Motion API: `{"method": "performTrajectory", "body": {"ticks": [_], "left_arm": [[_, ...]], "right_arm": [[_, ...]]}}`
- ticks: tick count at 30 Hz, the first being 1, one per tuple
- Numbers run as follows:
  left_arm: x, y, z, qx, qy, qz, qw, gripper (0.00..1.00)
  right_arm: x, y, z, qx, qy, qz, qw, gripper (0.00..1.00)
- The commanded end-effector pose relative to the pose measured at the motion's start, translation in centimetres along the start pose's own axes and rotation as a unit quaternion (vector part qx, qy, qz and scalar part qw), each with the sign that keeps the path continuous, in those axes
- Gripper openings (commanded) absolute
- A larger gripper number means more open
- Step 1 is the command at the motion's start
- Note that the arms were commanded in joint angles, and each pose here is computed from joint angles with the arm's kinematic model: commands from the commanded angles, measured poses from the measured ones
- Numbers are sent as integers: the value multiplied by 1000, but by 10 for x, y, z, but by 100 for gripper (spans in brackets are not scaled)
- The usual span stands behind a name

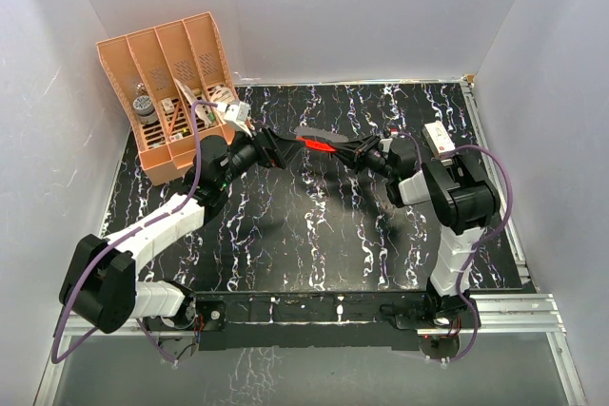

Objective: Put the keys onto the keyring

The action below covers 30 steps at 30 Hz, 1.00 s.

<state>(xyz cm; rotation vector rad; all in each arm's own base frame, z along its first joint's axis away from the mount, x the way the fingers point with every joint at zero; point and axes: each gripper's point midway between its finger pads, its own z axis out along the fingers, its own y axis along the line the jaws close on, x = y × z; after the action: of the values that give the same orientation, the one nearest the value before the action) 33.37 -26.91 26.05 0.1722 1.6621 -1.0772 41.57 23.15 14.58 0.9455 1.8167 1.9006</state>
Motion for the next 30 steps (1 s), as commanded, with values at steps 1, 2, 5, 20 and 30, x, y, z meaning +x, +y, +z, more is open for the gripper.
{"method": "performTrajectory", "body": {"ticks": [1,2,5,20,30], "left_arm": [[-8,-4,-3,4,-13,8,1000,99],[-8,-4,-4,4,-13,8,1000,99],[-7,-4,-6,4,-15,8,1000,99],[-6,-2,-13,-2,-19,17,1000,99],[-2,1,-14,-4,-17,18,1000,99]], "right_arm": [[10,3,-9,26,4,-54,998,0],[12,-1,-12,31,6,-51,998,0],[18,-15,-20,53,11,-48,997,0],[40,-30,12,84,78,-112,987,0],[57,-56,-10,129,93,-110,981,0]]}}
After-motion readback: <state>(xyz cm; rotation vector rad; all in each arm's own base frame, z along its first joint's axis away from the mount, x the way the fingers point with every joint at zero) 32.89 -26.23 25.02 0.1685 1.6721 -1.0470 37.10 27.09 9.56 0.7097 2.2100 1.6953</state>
